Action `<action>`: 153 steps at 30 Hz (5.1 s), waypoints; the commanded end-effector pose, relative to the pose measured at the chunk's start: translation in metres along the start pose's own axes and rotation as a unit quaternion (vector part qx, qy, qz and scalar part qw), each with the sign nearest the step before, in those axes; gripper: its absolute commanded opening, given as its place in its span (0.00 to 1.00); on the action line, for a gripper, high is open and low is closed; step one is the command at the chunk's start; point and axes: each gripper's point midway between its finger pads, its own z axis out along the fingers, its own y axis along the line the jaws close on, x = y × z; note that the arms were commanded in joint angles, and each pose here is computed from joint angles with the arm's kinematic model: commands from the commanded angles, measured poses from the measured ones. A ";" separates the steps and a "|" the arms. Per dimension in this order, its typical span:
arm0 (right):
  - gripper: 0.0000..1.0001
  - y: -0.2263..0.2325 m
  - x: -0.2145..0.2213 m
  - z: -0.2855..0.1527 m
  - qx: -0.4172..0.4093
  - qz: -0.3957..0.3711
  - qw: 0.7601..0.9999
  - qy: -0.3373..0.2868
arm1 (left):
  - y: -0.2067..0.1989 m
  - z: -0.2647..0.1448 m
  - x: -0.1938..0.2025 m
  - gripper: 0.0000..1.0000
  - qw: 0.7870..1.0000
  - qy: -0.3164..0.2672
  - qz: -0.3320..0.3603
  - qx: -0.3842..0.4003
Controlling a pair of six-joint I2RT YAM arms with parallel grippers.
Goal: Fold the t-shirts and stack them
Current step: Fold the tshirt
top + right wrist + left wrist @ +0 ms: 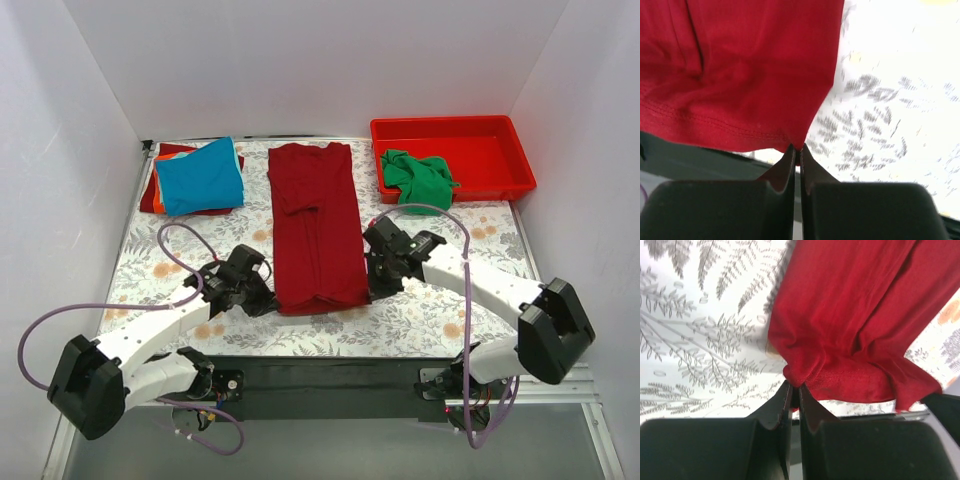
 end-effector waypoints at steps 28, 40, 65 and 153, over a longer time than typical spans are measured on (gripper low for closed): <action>0.01 -0.027 -0.218 0.055 0.080 -0.024 0.993 -0.078 | -0.119 0.091 -0.202 0.00 0.985 -0.095 0.110 0.088; 0.01 -0.026 -0.247 0.072 0.057 -0.025 0.995 -0.078 | -0.114 0.098 -0.225 0.00 0.988 -0.119 0.078 0.066; 0.01 -0.019 -0.274 0.090 0.023 -0.010 0.997 -0.074 | -0.115 0.122 -0.255 0.00 0.989 -0.107 0.073 0.073; 0.56 0.079 -0.294 0.059 -0.080 -0.011 0.987 -0.137 | 0.089 0.114 0.054 0.43 0.975 0.051 0.191 -0.101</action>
